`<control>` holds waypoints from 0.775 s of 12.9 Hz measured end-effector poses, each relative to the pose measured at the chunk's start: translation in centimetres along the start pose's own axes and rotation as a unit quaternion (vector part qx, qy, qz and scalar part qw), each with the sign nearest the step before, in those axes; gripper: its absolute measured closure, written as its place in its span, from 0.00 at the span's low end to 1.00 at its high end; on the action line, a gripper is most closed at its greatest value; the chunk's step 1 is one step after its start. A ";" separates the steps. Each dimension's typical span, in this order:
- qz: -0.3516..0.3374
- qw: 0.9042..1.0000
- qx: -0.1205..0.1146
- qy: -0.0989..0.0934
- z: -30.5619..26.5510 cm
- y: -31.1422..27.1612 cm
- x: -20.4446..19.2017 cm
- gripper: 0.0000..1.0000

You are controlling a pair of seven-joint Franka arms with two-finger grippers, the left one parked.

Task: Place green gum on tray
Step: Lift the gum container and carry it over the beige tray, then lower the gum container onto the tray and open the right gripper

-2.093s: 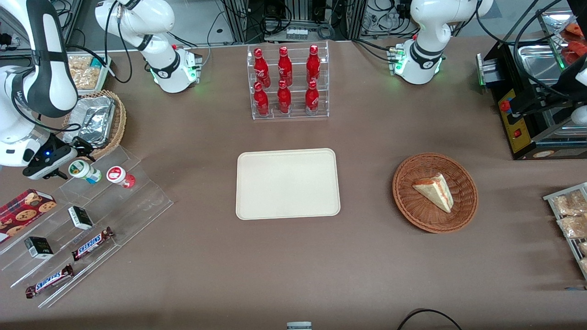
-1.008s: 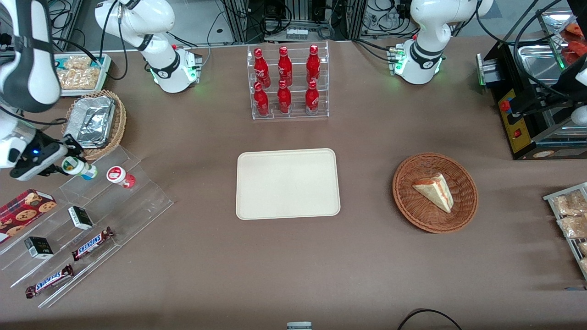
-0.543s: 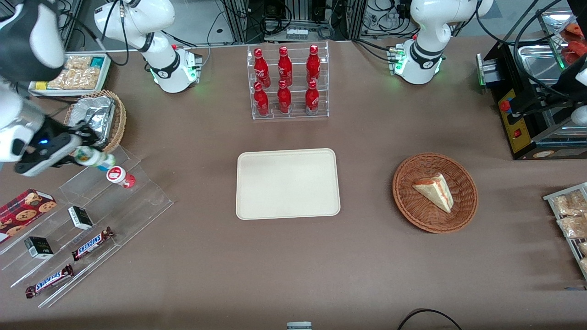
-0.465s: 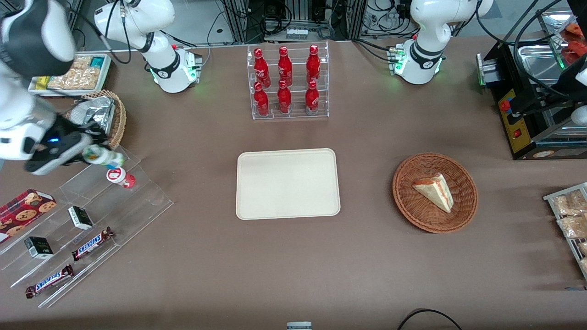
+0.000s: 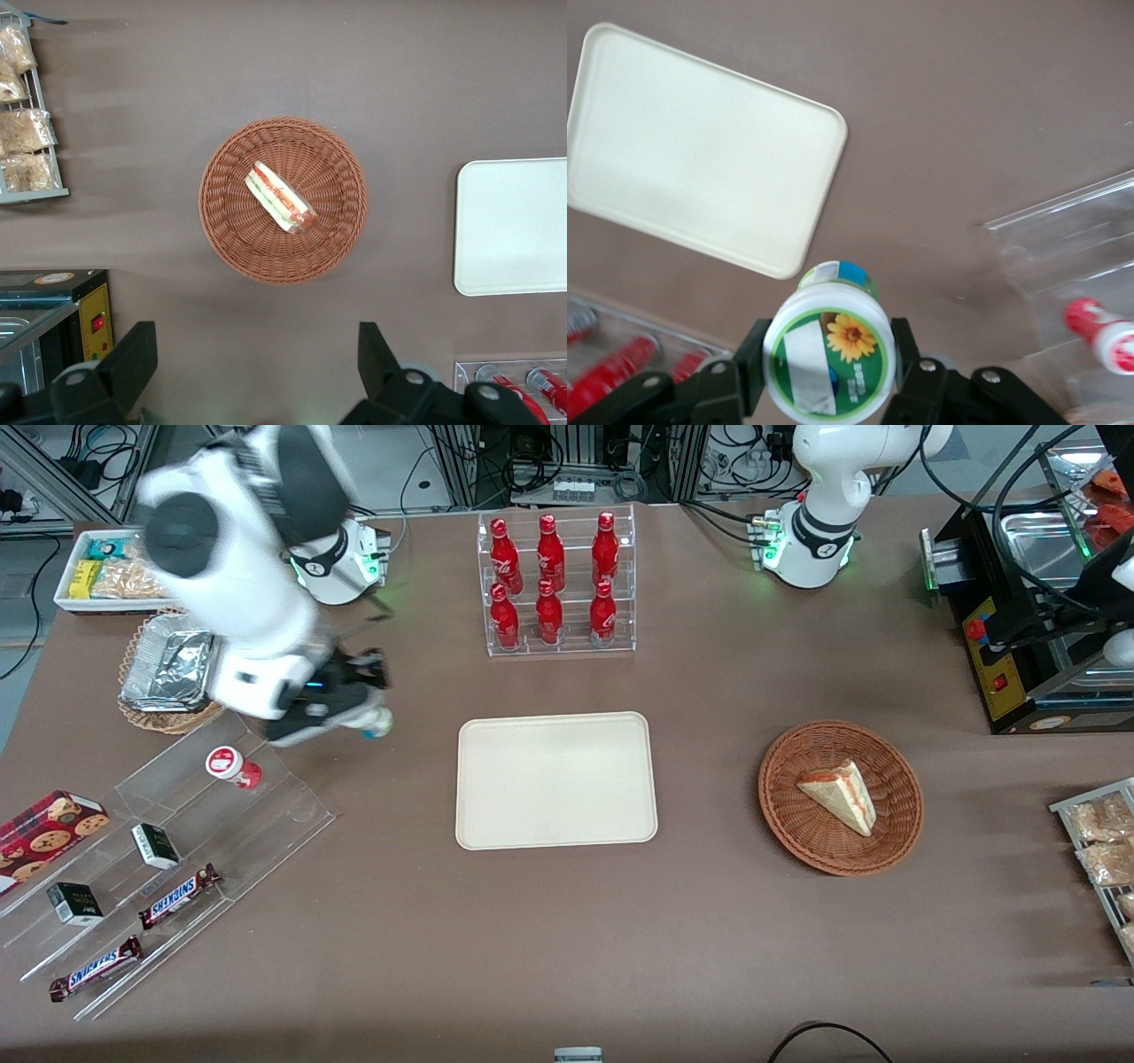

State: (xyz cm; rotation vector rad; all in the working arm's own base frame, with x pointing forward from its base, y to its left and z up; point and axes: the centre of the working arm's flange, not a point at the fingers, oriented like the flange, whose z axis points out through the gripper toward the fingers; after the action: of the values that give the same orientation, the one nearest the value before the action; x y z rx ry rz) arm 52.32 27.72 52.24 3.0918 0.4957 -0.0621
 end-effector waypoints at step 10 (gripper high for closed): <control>0.147 0.988 -0.002 0.051 20.3 -21.0 4.3 0.41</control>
State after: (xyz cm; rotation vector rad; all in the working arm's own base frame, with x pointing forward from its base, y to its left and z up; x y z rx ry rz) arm 49.09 48.67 31.68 3.1367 0.0353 0.1001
